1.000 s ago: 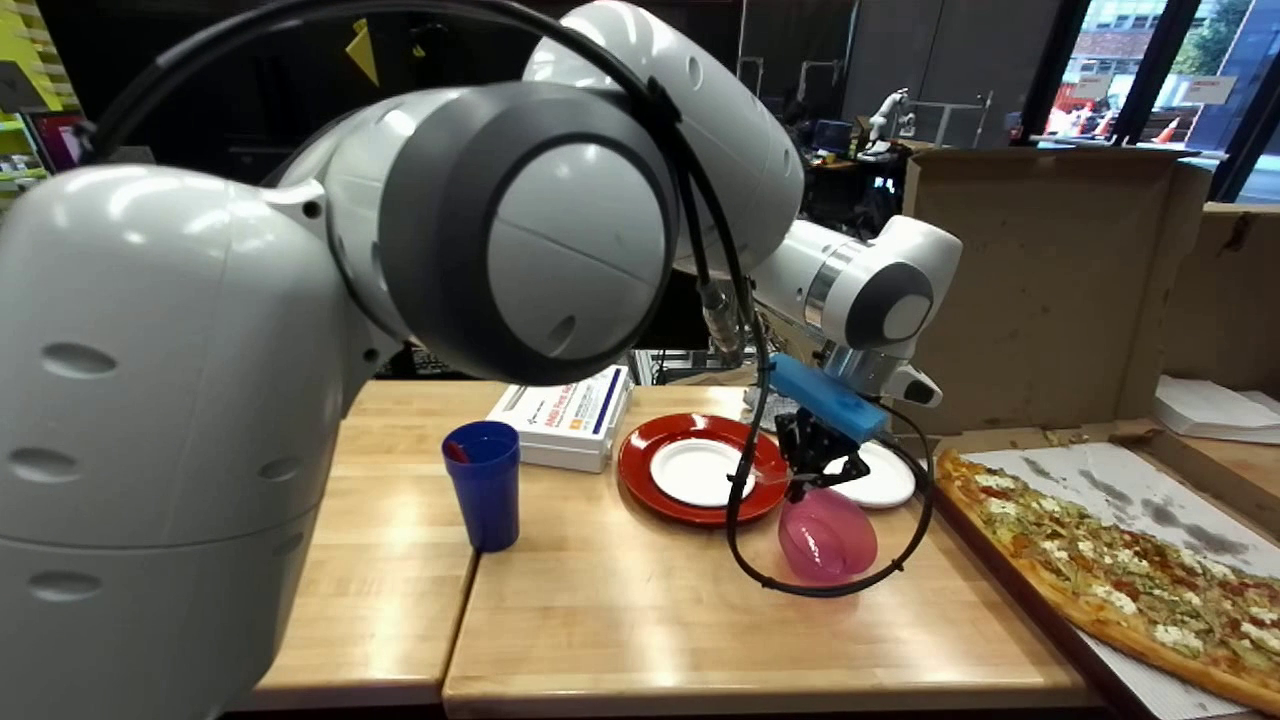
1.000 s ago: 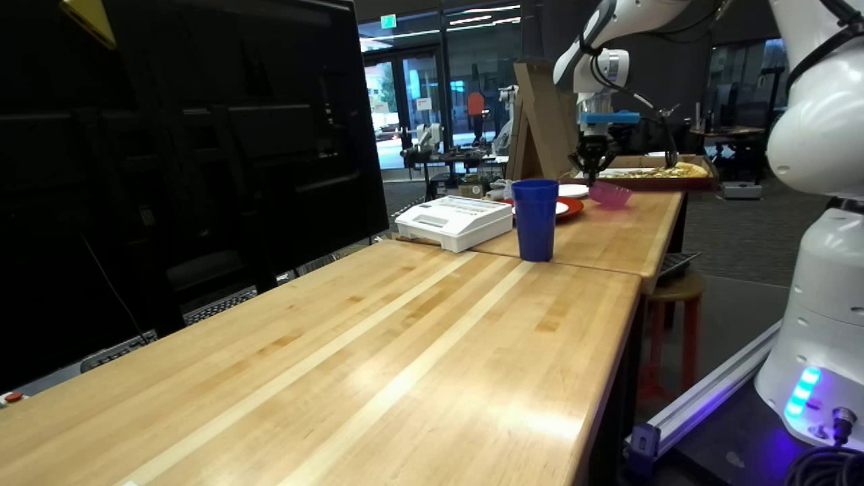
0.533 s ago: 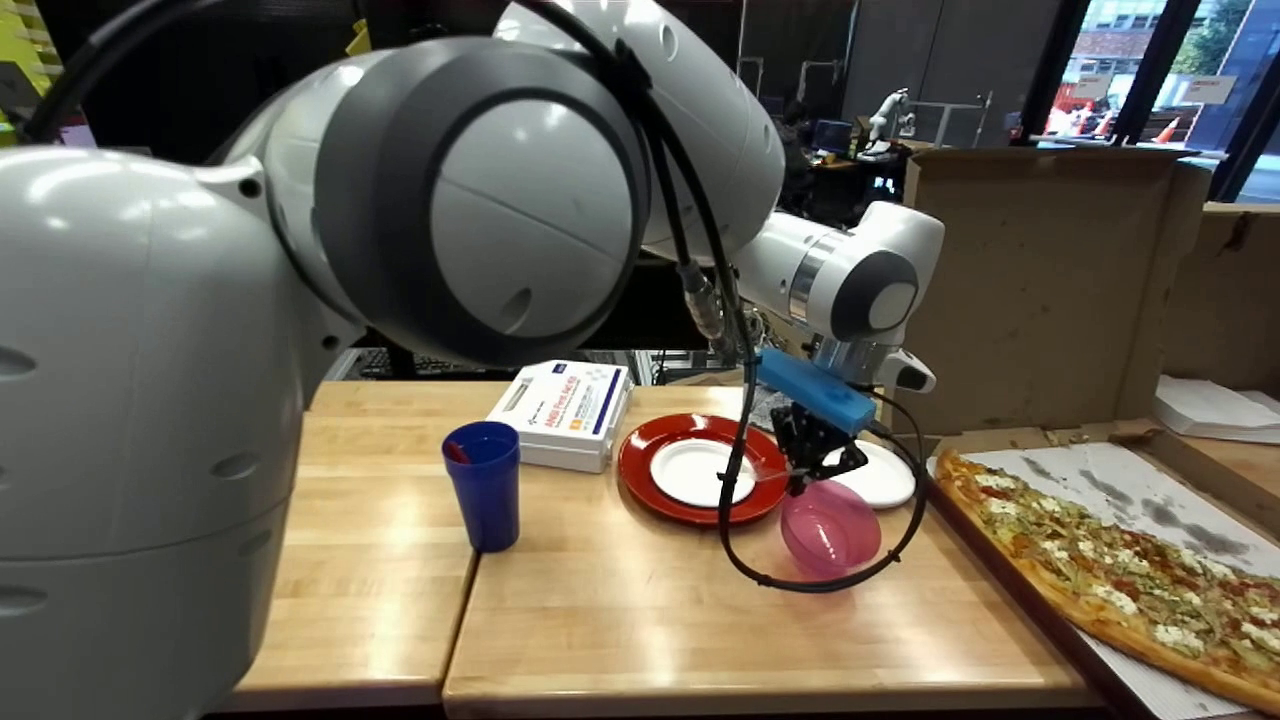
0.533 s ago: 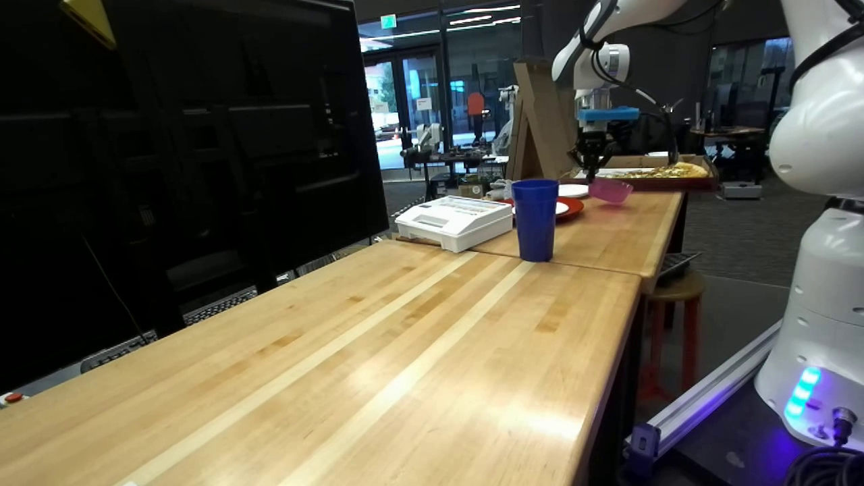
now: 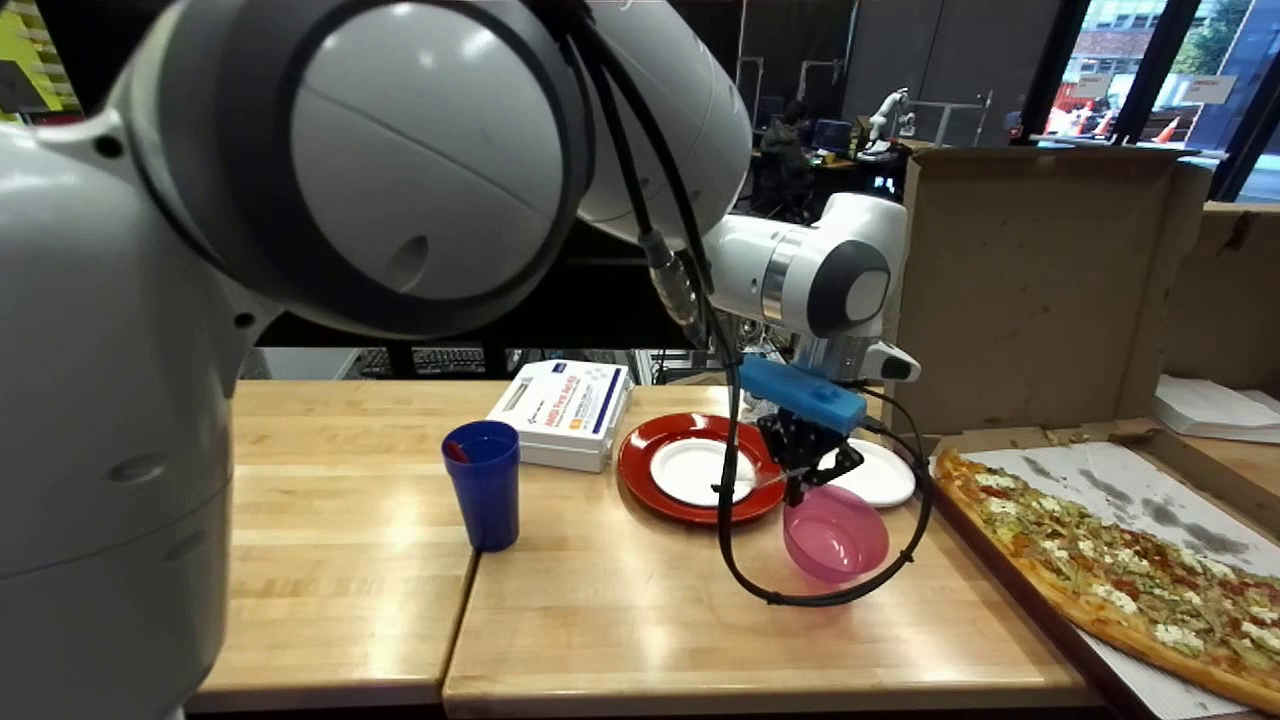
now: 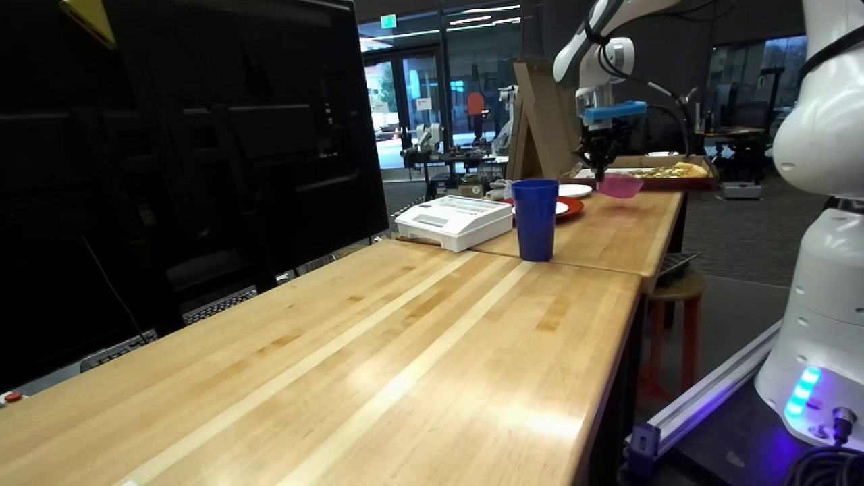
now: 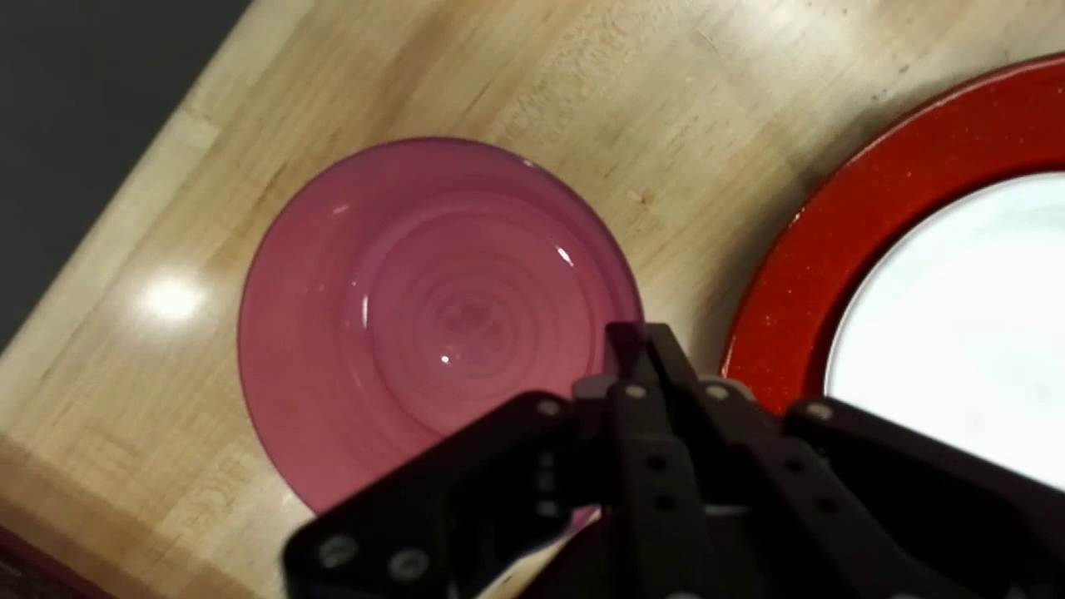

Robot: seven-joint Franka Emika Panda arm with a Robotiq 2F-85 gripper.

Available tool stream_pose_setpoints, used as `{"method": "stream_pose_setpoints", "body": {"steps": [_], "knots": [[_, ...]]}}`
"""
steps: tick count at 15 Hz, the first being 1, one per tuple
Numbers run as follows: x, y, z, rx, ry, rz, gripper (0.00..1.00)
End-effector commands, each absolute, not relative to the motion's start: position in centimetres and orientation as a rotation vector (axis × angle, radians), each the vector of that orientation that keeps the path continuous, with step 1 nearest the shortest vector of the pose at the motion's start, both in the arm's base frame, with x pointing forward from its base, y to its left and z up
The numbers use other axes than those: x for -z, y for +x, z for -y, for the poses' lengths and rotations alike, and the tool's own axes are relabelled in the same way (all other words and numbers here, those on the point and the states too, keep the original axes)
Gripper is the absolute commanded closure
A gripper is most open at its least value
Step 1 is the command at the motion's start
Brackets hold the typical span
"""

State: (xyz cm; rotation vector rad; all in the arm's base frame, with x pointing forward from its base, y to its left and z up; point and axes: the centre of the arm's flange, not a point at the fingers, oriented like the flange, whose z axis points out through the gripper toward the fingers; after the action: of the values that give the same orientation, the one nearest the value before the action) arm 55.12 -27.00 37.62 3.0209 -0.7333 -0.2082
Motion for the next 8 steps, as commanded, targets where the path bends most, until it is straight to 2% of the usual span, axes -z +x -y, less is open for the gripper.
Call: {"method": "stream_pose_setpoints", "body": {"steps": [1,8], "knots": [[-37.7,51.6,24.6,0.226,2.99,0.626,0.99],[-36.2,48.0,21.5,0.283,2.957,0.476,0.99]]}}
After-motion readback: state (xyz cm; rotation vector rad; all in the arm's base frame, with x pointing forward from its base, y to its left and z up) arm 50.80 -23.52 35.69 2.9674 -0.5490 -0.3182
